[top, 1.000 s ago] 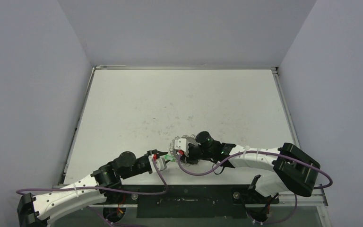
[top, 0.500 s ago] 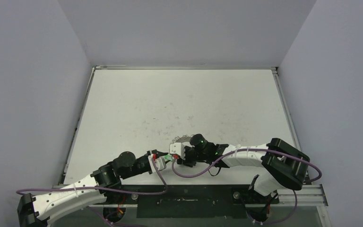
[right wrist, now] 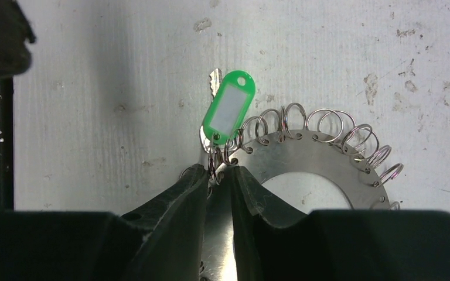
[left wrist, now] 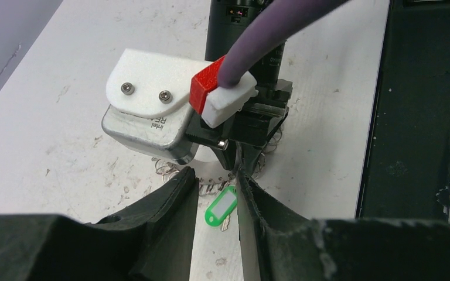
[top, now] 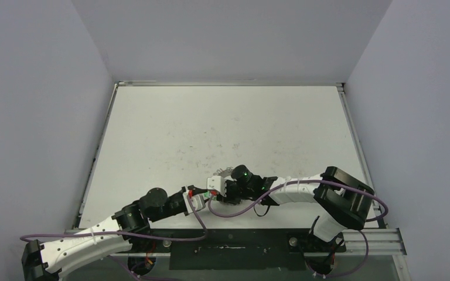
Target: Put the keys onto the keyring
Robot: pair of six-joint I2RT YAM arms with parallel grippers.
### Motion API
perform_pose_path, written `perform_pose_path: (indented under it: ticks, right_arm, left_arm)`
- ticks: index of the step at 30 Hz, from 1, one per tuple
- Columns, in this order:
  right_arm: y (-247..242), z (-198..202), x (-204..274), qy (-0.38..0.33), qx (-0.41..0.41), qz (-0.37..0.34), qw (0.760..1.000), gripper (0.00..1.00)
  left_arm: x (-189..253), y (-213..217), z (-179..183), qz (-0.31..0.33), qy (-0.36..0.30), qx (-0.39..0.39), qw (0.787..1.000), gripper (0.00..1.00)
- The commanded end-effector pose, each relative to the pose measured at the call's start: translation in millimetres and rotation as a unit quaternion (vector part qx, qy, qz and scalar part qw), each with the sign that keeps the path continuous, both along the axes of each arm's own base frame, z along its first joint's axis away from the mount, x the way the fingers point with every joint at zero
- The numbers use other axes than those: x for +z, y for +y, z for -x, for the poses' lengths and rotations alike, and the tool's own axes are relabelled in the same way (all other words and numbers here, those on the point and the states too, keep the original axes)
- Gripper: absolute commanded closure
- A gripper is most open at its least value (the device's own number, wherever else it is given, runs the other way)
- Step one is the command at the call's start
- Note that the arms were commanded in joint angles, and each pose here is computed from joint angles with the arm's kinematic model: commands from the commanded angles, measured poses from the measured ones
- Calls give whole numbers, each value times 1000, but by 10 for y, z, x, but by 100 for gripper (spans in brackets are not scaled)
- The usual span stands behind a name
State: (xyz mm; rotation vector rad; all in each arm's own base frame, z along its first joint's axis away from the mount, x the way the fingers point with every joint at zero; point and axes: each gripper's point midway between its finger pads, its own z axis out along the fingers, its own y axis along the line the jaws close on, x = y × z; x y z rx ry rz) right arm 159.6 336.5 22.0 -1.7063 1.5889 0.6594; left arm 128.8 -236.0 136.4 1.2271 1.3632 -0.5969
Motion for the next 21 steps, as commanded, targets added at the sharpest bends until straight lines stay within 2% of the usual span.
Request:
perform_pose_path:
  ticks: [1, 5, 12, 21]
  right_arm:
    - [182, -96, 123, -25, 7, -21, 999, 79]
    - [188, -75, 130, -21, 13, -18, 1000, 100]
    - [143, 12, 289, -19, 31, -23, 999, 100]
    - [19, 174, 729, -42, 66, -59, 995, 100]
  left_arm:
    - [73, -28, 8, 20, -1, -1, 1000, 71]
    - [86, -22, 4, 19, -2, 1, 1000, 72]
    - [85, -3, 6, 20, -3, 3, 1000, 72]
    - [77, -20, 20, 27, -6, -3, 1000, 72]
